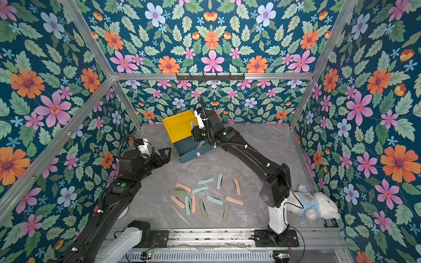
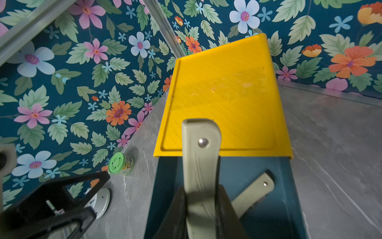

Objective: Place the fruit knives into the drawer by color
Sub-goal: Place the fruit knife in the drawer.

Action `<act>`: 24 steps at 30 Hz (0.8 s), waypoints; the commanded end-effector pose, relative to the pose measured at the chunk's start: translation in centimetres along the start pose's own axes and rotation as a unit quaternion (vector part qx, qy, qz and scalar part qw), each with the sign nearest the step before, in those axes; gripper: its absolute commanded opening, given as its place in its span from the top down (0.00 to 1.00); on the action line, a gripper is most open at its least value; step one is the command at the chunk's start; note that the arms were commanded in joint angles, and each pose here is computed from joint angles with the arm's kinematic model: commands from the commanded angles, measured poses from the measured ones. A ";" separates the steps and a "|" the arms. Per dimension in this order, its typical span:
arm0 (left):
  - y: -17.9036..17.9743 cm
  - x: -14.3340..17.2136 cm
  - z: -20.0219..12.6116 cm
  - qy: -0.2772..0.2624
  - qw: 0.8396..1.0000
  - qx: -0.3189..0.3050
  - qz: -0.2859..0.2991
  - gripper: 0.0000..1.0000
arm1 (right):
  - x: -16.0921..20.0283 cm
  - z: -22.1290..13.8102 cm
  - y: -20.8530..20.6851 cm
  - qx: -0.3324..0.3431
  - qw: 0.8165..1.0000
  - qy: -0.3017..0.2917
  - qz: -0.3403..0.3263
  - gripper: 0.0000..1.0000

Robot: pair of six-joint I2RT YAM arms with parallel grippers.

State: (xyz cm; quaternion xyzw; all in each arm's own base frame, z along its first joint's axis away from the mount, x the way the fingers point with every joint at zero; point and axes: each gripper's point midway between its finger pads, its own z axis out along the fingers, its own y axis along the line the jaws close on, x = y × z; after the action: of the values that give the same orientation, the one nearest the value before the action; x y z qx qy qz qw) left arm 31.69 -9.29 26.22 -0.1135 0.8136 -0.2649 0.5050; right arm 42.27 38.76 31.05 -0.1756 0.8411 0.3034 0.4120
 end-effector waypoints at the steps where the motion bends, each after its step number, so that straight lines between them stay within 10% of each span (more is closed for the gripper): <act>1: -0.1 0.1 0.0 0.002 1.000 0.005 -0.003 0.01 | 0.9 1.0 -0.8 0.004 1.000 0.018 0.015 0.90; 14: -0.2 0.5 0.4 0.011 1.000 0.009 0.006 0.00 | 2.3 0.7 -1.4 0.003 0.999 0.014 0.041 0.53; 24: -2.8 -0.2 0.2 0.029 0.997 0.059 0.027 0.01 | 1.7 -4.4 -0.7 -0.003 0.997 0.003 0.074 0.46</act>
State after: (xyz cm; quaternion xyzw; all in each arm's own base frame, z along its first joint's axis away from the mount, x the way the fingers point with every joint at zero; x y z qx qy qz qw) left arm 31.92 -10.50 26.92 -0.0874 0.8172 -0.2841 0.4938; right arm 39.92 36.35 31.21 -0.1332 0.8495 0.3311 0.3886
